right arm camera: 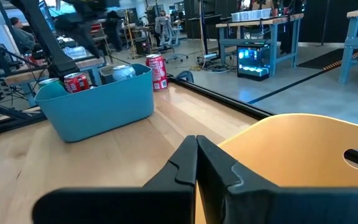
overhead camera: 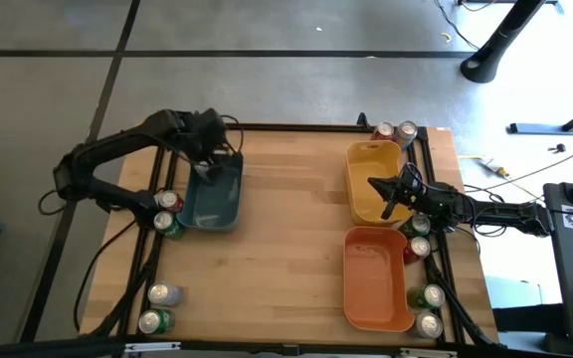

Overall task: Sort soda cans
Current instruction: Put the bottom left blue-white soda can into the blue bin

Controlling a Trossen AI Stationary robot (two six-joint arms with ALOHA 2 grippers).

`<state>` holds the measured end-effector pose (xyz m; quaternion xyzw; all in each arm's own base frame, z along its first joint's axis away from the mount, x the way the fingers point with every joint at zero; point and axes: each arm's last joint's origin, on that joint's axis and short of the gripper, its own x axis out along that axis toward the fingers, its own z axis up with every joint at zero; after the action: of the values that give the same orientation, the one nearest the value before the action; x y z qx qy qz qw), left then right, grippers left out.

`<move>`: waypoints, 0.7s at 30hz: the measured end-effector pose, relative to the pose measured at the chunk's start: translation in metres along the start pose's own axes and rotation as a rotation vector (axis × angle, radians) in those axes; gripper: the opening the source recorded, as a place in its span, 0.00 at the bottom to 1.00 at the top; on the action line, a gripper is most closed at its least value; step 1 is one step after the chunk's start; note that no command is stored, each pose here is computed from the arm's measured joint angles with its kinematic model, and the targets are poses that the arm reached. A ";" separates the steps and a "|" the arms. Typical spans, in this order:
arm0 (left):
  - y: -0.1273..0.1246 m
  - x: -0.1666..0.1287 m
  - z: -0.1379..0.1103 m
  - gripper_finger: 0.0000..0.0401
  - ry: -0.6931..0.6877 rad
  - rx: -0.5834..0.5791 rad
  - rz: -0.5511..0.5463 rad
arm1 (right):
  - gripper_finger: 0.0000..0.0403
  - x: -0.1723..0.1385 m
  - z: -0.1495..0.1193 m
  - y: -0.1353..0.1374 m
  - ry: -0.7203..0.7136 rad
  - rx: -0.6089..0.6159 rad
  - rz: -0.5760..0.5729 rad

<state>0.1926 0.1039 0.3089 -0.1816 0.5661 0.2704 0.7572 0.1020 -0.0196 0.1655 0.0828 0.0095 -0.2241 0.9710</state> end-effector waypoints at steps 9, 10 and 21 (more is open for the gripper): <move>-0.059 -0.025 -0.014 0.92 -0.033 0.070 -0.066 | 0.02 0.000 0.000 0.000 0.006 -0.005 0.000; -0.065 -0.028 -0.017 0.92 -0.032 0.067 -0.075 | 0.02 0.000 0.000 0.000 0.006 -0.005 0.000; -0.117 -0.049 -0.062 0.92 0.044 -0.038 -0.139 | 0.02 0.000 -0.001 0.000 0.012 -0.011 -0.001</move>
<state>0.2066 -0.0343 0.3340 -0.2407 0.5634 0.2239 0.7580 0.1019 -0.0195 0.1648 0.0789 0.0165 -0.2238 0.9713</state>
